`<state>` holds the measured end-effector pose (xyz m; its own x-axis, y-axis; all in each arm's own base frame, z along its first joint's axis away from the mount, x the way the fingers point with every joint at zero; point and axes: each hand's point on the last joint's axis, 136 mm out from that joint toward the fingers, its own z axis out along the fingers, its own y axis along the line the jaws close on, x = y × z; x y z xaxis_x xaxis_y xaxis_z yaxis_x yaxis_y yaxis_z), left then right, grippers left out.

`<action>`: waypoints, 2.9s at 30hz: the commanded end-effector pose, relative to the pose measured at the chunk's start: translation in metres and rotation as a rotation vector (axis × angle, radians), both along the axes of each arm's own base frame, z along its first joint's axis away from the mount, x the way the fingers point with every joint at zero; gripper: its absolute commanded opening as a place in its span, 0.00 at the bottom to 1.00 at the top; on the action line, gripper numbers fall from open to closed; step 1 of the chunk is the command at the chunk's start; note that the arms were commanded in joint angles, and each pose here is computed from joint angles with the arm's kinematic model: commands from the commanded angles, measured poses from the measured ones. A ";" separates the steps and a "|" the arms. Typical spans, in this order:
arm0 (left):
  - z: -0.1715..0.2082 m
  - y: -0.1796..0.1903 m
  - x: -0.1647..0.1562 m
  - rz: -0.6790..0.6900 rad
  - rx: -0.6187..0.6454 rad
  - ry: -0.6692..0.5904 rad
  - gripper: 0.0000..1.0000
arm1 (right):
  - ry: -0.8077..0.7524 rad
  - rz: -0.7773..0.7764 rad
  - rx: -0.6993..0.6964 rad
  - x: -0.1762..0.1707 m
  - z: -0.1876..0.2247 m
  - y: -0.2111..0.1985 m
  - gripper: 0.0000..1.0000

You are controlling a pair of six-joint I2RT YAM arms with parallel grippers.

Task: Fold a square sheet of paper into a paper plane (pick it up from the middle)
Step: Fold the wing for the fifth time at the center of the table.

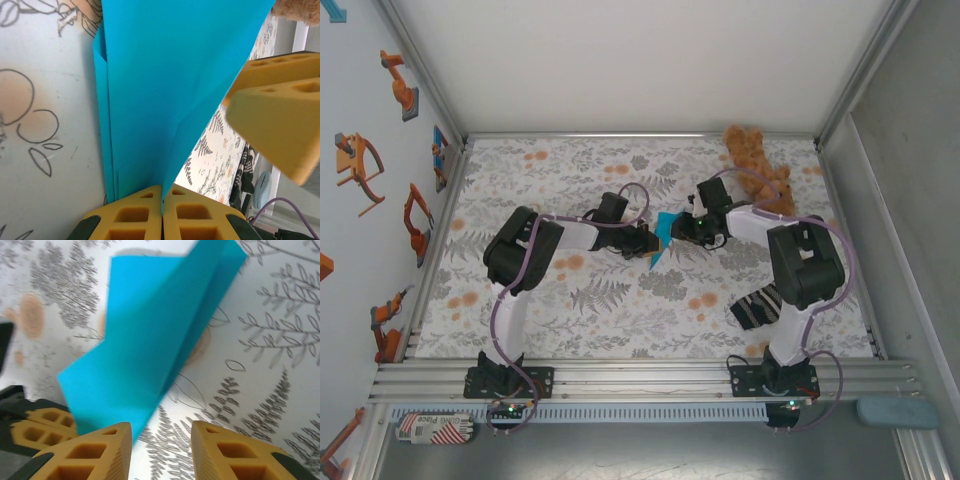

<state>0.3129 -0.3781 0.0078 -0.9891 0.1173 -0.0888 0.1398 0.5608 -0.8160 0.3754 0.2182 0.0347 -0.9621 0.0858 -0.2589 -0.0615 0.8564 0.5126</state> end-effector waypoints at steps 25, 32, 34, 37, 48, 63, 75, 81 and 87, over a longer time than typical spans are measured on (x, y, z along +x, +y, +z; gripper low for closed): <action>-0.131 0.063 -0.062 0.029 0.426 0.183 0.12 | 0.205 0.087 -0.439 -0.018 -0.078 -0.005 0.52; -0.131 0.066 -0.062 0.038 0.425 0.185 0.09 | 0.139 0.062 -0.319 -0.009 -0.045 0.005 0.52; -0.131 0.066 -0.061 0.044 0.414 0.184 0.08 | 0.091 0.043 -0.242 -0.002 -0.024 0.006 0.52; -0.133 0.066 -0.062 0.047 0.409 0.183 0.07 | -0.003 0.043 -0.113 0.006 0.010 0.008 0.52; -0.133 0.068 -0.062 0.047 0.408 0.173 0.04 | -0.028 0.111 0.215 -0.006 0.024 0.038 0.27; -0.131 0.067 -0.060 0.046 0.399 0.163 0.05 | 0.028 0.135 0.288 0.007 0.003 0.052 0.12; -0.103 0.053 -0.047 0.041 0.332 0.109 0.13 | 0.070 0.119 0.229 0.005 -0.013 0.045 0.12; -0.069 0.039 -0.036 0.047 0.257 0.063 0.18 | 0.057 0.113 0.225 0.007 -0.007 0.045 0.12; -0.042 0.036 -0.033 0.065 0.222 0.038 0.23 | 0.047 0.119 0.239 0.008 0.000 0.047 0.12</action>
<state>0.3126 -0.3819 0.0225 -0.9768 0.0889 -0.1951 0.2109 0.5617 -0.8000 0.3789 0.2645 0.0255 -0.9820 0.0252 -0.1871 -0.1172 0.6959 0.7086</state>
